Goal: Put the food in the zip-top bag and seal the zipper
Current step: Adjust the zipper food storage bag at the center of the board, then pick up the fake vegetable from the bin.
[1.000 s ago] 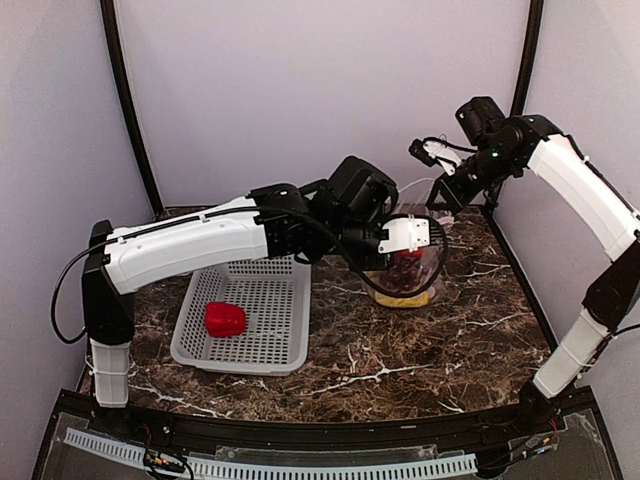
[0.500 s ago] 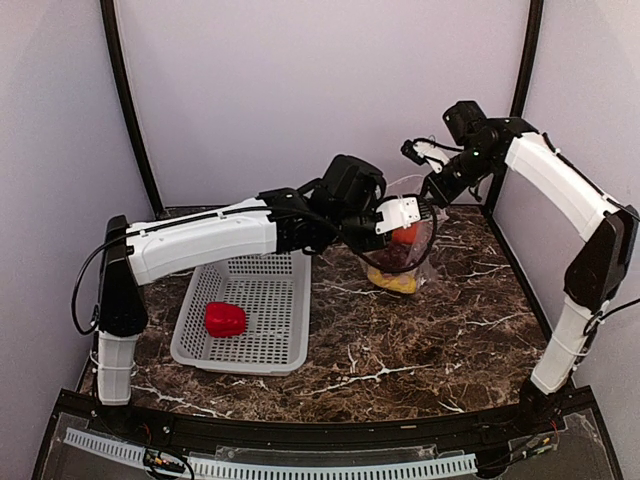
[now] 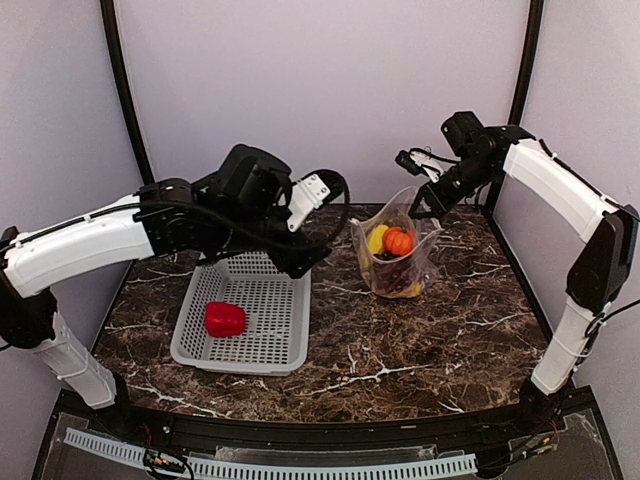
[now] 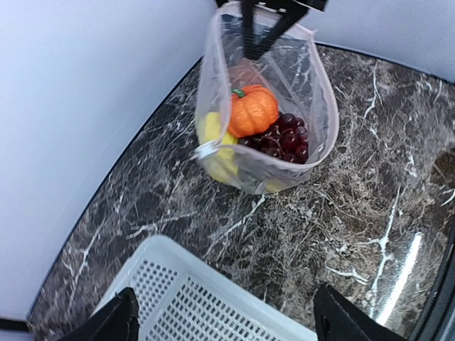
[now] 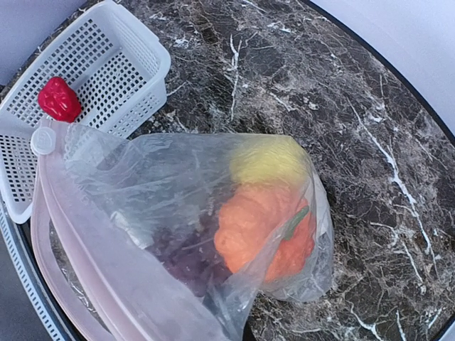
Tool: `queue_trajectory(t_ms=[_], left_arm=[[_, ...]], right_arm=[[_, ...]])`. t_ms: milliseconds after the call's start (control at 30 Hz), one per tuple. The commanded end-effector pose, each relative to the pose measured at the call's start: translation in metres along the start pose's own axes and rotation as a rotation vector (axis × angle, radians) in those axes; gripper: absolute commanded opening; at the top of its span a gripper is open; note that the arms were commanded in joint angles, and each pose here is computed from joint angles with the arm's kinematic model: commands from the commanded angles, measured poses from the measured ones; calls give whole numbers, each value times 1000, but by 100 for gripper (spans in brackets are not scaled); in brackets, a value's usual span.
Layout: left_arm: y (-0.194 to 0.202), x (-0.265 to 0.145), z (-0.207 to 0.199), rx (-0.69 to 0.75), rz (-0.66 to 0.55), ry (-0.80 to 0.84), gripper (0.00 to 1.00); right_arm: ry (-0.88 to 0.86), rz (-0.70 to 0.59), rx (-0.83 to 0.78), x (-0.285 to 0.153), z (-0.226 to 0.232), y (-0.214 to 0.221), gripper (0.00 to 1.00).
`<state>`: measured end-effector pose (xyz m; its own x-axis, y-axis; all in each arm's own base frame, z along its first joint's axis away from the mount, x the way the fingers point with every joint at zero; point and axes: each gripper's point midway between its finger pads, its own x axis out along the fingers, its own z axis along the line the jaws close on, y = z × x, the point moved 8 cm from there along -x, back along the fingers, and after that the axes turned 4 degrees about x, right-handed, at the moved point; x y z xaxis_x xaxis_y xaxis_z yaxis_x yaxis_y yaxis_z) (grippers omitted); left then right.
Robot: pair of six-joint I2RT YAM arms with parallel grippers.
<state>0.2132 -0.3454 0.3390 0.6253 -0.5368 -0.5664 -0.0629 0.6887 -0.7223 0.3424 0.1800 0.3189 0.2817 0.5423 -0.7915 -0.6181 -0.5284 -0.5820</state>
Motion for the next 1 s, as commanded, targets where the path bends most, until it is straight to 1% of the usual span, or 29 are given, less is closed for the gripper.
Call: queue_trajectory(t_ms=[0,33,67,100,133,167,233,267,333,400,433,467,600,733,800,967], left_arm=[[51,-29,10,-227,175,-79,89],[59,-31,15,-288,203,-97,89],[74,-32,15,-294,273,-107,90],[82,-31,18,-343,308,-127,90],[95,-31,20,-353,375,-142,90],[103,-29,20,-385,413,-153,91],[122,-28,20,-391,518,-163,94],[128,-26,22,-395,543,-171,98],[141,-23,23,-393,602,-168,99],[150,-20,22,-360,632,-134,99],[154,-20,21,-311,644,-115,99],[156,-20,22,-296,650,-100,99],[169,-18,17,-146,693,34,99],[196,-10,5,-2,771,135,99],[213,-4,-1,61,804,152,99],[218,10,1,125,767,152,99]], right_arm=[[-51,-68,-18,-14,13,-5,0],[-54,-70,-20,-15,14,-4,0],[-54,-71,-21,-15,15,-4,0],[-53,-75,-25,-17,16,-5,0],[-55,-77,-26,-18,17,-5,0],[-55,-80,-29,-19,18,-4,0],[-60,-81,-30,-20,20,-4,0],[-61,-80,-31,-20,20,-3,0],[-64,-78,-31,-19,21,-1,0],[-67,-76,-32,-19,22,0,0],[-67,-75,-30,-19,23,1,0],[-67,-75,-31,-19,23,2,0],[-69,-78,-35,-20,25,4,0],[-75,-77,-37,-20,26,7,0],[-77,-74,-36,-20,27,7,1],[-82,-71,-37,-19,27,9,1]])
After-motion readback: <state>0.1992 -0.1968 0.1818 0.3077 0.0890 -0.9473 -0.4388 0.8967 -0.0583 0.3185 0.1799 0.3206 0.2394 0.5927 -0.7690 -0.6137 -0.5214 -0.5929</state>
